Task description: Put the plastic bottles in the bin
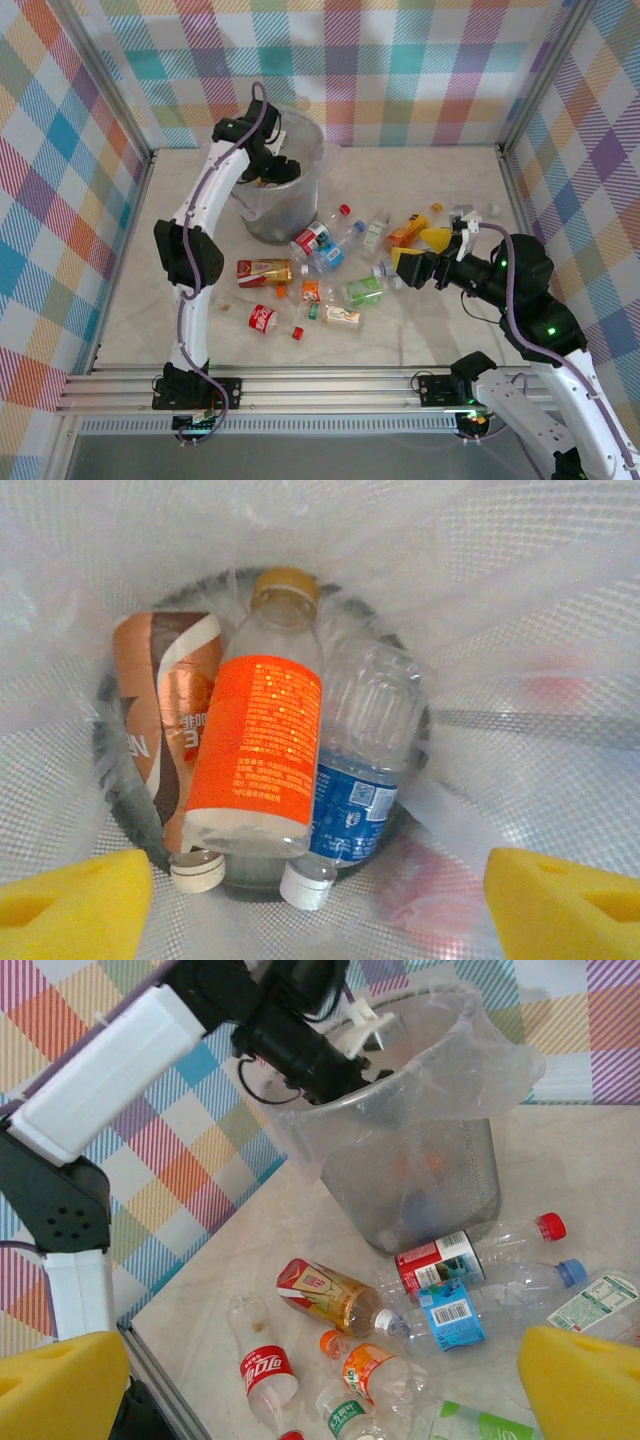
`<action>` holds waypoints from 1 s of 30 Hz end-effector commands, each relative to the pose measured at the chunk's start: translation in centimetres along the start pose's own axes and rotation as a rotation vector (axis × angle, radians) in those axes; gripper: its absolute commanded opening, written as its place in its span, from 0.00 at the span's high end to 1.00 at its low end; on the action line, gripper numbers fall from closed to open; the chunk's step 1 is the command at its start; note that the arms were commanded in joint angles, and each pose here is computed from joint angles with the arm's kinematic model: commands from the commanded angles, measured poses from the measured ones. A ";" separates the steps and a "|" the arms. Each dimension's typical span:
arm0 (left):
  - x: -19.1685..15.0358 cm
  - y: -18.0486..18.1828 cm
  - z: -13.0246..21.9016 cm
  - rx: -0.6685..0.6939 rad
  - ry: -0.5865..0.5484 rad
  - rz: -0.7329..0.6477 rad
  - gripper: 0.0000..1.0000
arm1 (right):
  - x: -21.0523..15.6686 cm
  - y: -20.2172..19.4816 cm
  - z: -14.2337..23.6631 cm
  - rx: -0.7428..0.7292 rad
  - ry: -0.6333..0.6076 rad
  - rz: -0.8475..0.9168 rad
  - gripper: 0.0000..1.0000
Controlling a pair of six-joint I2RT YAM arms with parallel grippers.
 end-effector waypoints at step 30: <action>-14.8 -5.5 20.1 -0.725 -0.351 -0.177 0.00 | -4.4 -3.1 -1.2 -0.180 0.209 -0.170 0.00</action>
Point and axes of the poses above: each hand's point on the last joint's axis, 136 mm out from that joint toward the fingers, its own z axis back along the fingers, its own y axis along the line the jaws close on, x = y × z, the point moved 6 cm from there along z, back along the fingers, and after that the axes turned 2 degrees about z, right-handed, at the moved point
